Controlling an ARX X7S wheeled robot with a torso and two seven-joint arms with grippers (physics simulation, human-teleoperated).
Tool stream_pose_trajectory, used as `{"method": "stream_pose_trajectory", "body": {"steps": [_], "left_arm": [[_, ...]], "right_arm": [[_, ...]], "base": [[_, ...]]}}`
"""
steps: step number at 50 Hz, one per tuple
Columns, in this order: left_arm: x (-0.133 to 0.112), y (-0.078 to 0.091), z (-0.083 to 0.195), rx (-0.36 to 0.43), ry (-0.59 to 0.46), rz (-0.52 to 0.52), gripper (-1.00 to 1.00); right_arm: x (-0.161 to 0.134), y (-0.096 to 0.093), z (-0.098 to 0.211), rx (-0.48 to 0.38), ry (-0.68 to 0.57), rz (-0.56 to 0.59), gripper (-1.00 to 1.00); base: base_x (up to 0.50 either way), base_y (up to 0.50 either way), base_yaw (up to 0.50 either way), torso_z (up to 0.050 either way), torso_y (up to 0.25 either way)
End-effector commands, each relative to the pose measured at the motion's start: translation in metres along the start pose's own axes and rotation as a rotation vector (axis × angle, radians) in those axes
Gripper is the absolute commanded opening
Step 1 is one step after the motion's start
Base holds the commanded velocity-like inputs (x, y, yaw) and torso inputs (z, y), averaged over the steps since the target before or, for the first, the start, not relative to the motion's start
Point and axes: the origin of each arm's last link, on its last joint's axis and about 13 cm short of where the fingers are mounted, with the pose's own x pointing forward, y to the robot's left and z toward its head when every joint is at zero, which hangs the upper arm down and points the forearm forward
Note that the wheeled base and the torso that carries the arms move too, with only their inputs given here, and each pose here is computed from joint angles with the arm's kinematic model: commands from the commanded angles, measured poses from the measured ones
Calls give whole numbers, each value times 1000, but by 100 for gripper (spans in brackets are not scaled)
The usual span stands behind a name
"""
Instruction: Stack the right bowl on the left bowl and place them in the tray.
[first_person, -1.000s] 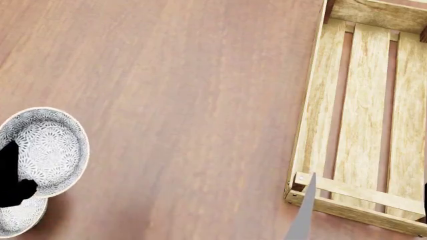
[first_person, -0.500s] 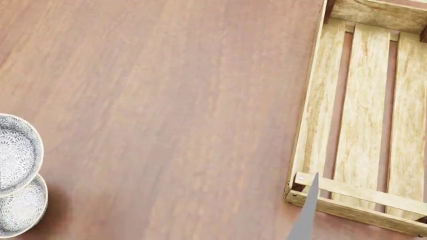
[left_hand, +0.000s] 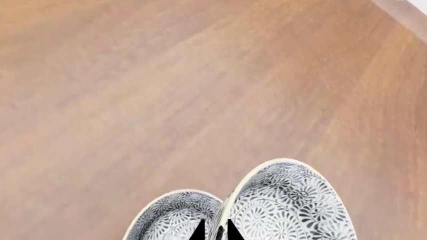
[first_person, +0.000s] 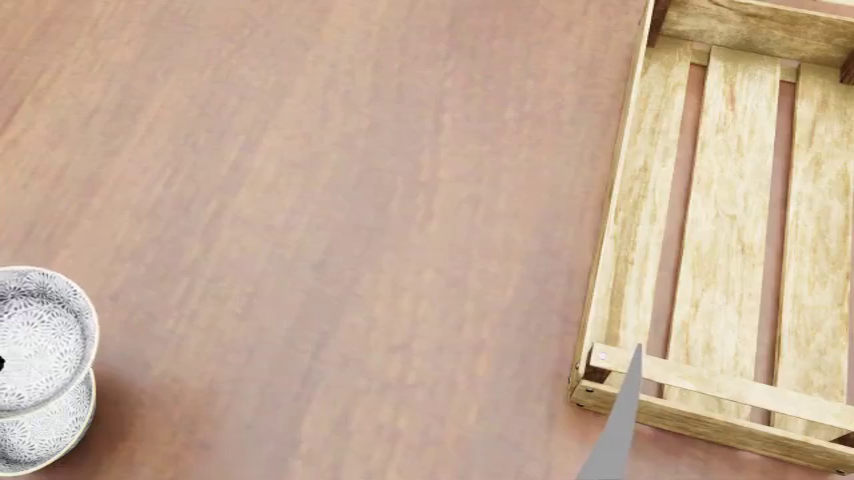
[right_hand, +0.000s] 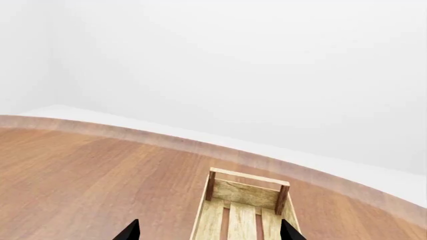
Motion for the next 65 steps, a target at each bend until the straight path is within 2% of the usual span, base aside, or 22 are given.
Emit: {"method": "stream_pose_trajectory", "body": {"steps": [1,39,65], "left_arm": [[10,3,-3,-87,-16,-35,-100],[20,26,-14,-84,-7,34,-100],[26,32,-22,-75,8,63,-100]], "right_arm": [[3,3,3,35,-36,2,100],[3,5,2,33,-32,7,100],[4,4,3,33,-37,7,100]], "base": [[0,0,0,0,10],[0,0,0,0,0],[0,0,0,0,0]]}}
